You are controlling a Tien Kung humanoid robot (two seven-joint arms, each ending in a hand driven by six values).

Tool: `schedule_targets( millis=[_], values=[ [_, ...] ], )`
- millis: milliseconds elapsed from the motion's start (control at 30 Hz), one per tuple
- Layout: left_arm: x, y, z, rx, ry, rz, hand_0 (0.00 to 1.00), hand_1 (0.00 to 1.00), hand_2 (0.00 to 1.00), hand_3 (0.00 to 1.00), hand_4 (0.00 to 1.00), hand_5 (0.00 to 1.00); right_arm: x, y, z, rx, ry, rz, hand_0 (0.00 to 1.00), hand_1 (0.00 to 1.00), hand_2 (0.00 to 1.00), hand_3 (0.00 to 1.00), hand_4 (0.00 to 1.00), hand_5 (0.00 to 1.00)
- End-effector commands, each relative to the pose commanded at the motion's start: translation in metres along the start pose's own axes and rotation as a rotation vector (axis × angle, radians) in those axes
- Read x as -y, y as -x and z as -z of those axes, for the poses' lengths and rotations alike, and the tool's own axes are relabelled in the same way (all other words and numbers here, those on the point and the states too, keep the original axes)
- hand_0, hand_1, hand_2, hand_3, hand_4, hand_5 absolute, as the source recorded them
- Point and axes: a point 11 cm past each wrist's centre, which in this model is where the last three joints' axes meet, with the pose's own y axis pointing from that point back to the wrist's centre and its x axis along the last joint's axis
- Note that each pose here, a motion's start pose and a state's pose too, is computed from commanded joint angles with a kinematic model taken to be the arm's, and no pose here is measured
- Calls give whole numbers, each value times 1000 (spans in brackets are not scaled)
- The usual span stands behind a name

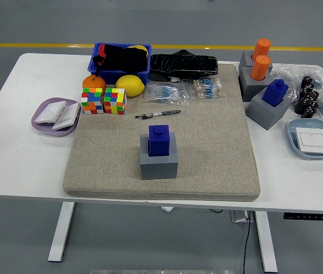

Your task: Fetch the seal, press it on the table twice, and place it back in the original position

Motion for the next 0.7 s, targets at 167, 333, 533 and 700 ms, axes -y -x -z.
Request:
schedule_targets(
  millis=[167,333,533,700],
  values=[
    [-7,40,-4,-37,2,136,842,829,840,852,818,125,0,1,3,-2,-7,3,791,700,670,657,836,464],
    [-17,82,-14,-69,21,272,841,828,821,840,870,97,0,1,4,-3,-10,7,792,700,670,658,836,464],
    [-33,133,-19,-127,30,410,840,828,815,838,974,72,0,2,4,-3,-12,10,791,701,671,658,837,462],
    [-45,174,-23,-182,36,503,846,822,798,838,998,62,1,4,4,-6,-13,17,792,701,670,658,838,462]
  ],
)
